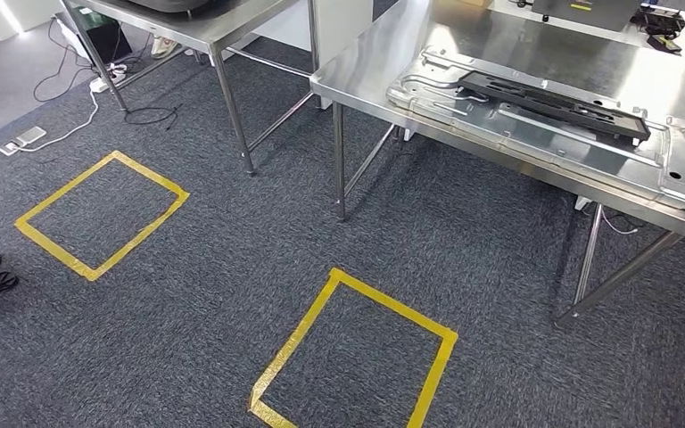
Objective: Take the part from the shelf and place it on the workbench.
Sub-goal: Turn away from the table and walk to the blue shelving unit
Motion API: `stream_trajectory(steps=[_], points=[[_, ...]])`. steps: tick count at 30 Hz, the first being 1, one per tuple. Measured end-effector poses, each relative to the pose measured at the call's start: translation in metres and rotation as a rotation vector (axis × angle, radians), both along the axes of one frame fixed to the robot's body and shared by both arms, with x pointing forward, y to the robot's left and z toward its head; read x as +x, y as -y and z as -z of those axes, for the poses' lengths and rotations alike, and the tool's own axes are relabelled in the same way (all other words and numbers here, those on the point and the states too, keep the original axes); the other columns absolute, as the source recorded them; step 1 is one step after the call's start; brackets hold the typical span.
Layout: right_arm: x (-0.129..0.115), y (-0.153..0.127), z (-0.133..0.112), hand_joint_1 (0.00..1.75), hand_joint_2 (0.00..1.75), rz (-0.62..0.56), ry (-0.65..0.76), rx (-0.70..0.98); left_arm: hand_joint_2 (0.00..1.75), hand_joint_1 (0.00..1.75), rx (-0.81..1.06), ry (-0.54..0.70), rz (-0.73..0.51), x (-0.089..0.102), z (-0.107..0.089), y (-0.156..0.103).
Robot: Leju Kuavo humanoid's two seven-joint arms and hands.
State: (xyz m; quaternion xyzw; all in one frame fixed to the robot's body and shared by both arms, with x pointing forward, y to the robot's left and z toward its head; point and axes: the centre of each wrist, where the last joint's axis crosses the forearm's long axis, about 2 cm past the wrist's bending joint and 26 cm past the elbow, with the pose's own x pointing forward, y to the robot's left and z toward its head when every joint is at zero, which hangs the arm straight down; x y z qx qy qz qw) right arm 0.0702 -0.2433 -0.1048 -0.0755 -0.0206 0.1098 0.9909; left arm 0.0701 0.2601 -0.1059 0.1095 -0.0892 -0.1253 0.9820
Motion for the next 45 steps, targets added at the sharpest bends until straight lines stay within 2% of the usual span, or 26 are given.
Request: stream_trajectory(steps=[29,45], points=[[-0.0015,-0.0002,0.0002,0.0,0.0,0.041,-0.01,-0.002,0.0,0.0,0.025,0.071,0.019,0.002,-0.0007,0.0014],[-0.0011,-0.001,0.0001,0.0,0.0,0.04,-0.01,0.001,0.0,0.0,0.034,0.033,0.004,0.0003,-0.0005,0.002]])
